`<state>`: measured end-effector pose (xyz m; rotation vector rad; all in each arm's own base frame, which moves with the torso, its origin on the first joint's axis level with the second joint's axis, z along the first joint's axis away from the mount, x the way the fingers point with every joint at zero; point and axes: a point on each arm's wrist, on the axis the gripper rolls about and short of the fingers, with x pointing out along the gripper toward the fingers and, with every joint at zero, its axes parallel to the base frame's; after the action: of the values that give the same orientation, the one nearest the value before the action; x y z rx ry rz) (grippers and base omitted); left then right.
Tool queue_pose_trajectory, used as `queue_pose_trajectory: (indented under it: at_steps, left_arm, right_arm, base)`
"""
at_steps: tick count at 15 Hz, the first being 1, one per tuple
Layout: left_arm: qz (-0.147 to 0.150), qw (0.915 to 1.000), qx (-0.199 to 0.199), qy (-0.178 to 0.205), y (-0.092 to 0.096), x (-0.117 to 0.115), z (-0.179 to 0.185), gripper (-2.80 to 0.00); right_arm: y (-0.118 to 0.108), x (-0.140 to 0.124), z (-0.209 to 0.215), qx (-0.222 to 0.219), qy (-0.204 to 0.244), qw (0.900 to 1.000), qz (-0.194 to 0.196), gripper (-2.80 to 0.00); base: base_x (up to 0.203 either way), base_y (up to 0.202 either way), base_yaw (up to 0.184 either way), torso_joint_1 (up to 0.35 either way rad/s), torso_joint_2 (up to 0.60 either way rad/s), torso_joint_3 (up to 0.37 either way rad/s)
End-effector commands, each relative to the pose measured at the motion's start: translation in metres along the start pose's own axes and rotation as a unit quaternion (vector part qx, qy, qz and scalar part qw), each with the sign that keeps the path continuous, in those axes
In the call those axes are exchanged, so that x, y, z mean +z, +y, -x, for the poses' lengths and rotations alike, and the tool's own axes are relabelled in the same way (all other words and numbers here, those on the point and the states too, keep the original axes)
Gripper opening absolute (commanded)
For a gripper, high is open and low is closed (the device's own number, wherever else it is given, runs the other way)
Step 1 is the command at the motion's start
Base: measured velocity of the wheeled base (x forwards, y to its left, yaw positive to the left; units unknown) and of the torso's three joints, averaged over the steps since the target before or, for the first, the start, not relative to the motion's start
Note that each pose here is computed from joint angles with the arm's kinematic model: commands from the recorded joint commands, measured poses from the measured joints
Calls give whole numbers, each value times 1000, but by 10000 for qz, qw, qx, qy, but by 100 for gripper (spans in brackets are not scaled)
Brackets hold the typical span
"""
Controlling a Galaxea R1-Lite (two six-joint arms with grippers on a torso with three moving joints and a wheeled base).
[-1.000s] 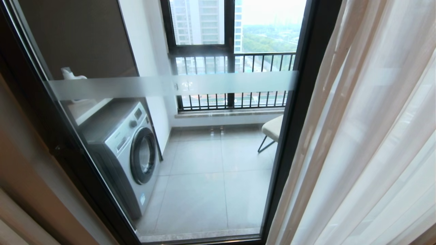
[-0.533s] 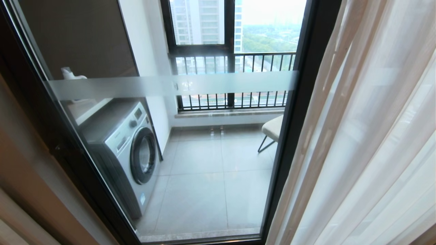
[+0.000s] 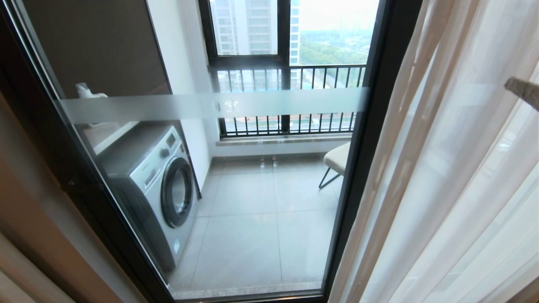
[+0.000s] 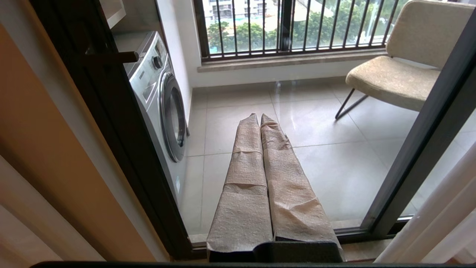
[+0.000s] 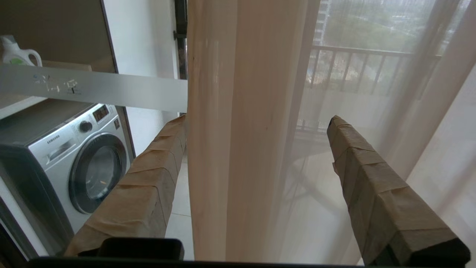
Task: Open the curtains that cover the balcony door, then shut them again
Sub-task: Pull the inner curtains open on both sides
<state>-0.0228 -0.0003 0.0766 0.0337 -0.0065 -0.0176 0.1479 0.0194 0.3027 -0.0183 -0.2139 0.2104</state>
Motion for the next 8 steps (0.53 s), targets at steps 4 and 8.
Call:
queue_pose_trajectory:
  at_steps: [4, 8]
  left_arm:
    - [-1, 10000, 0, -8, 0, 0, 0, -280]
    - [-1, 10000, 4, -7, 0, 0, 0, -280]
  right_arm:
    - [-4, 0, -47, 13, 49, 9986, -529, 0]
    - [-6, 9, -66, 40, -108, 9966, -821, 0]
  base:
    - [0, 0, 0, 0, 0, 0]
    - [0, 0, 0, 0, 0, 0]
